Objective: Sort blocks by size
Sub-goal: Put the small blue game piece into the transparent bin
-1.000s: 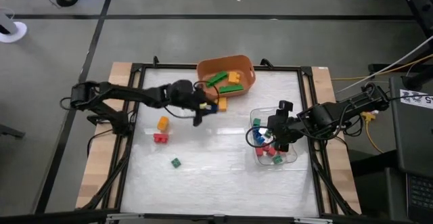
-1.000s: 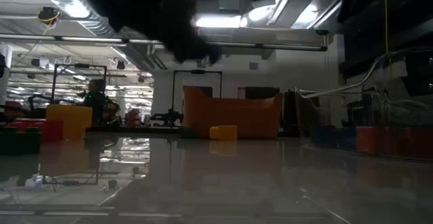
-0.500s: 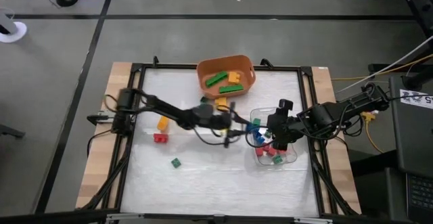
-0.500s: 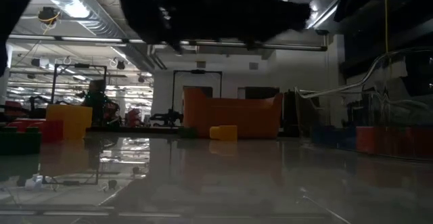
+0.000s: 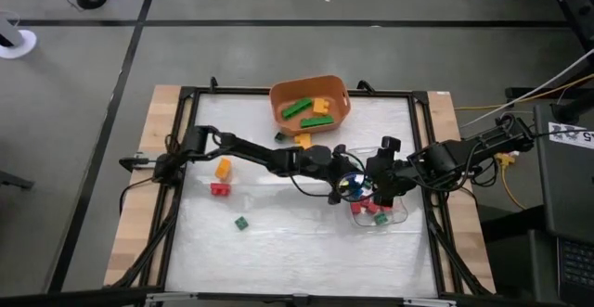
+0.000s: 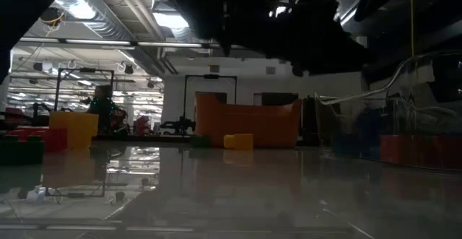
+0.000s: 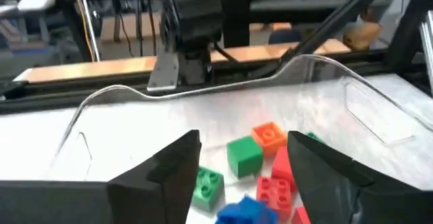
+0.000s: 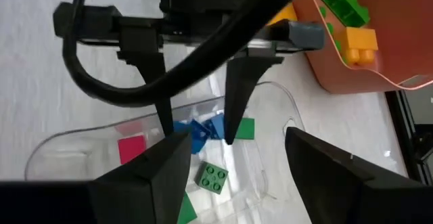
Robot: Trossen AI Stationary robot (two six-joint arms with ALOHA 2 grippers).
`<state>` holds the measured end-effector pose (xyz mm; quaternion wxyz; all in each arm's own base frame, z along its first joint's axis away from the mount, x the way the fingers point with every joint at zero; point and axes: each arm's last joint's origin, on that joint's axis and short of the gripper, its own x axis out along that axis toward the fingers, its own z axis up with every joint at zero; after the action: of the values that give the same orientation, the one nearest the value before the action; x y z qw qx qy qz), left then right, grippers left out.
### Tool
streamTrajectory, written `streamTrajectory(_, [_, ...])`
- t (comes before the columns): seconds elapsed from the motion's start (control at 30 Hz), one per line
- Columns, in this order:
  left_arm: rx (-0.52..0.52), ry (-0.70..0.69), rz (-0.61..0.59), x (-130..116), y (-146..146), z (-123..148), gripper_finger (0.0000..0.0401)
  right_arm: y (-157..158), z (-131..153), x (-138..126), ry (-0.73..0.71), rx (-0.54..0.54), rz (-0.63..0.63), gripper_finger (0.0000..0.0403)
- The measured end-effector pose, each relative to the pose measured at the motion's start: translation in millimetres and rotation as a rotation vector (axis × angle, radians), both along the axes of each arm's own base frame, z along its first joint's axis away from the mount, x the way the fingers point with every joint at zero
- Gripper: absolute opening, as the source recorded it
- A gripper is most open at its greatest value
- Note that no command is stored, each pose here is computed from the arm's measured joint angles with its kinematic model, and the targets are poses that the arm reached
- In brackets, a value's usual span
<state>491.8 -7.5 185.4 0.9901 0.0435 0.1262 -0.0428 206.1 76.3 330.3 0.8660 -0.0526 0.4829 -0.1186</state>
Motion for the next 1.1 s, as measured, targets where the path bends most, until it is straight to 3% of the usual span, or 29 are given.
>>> streamTrajectory(0.17, [0.046, 0.101, 0.003, -15.9, 9.1, 32.5, 0.022, 2.5, 3.5, 6.4, -0.079, 0.024, -0.005, 0.0239])
streamTrajectory(0.43, [-0.069, 0.326, 0.157, -68.0, 60.3, 65.7, 0.0208, 6.6, 9.6, 21.3, -0.222, 0.081, -0.016, 0.0239])
streamTrajectory(0.63, [-0.175, 0.404, 0.297, -128.4, 90.0, 53.1, 0.0207, -7.6, -3.9, 32.1, -0.178, 0.067, -0.058, 0.0239])
streamTrajectory(0.8, [-0.307, 0.495, 0.401, -174.5, 91.2, 36.7, 0.0208, -26.6, -20.5, 37.4, -0.118, 0.086, -0.083, 0.0239])
streamTrajectory(0.97, [-0.29, 0.559, 0.447, -196.0, 87.0, 22.2, 0.0209, -42.5, -28.6, 39.9, -0.095, 0.067, -0.115, 0.0239])
streamTrajectory(1.1, [-0.254, 0.572, 0.614, -204.1, 89.4, 9.0, 0.0209, -51.6, -29.7, 41.6, -0.093, 0.053, -0.125, 0.0239])
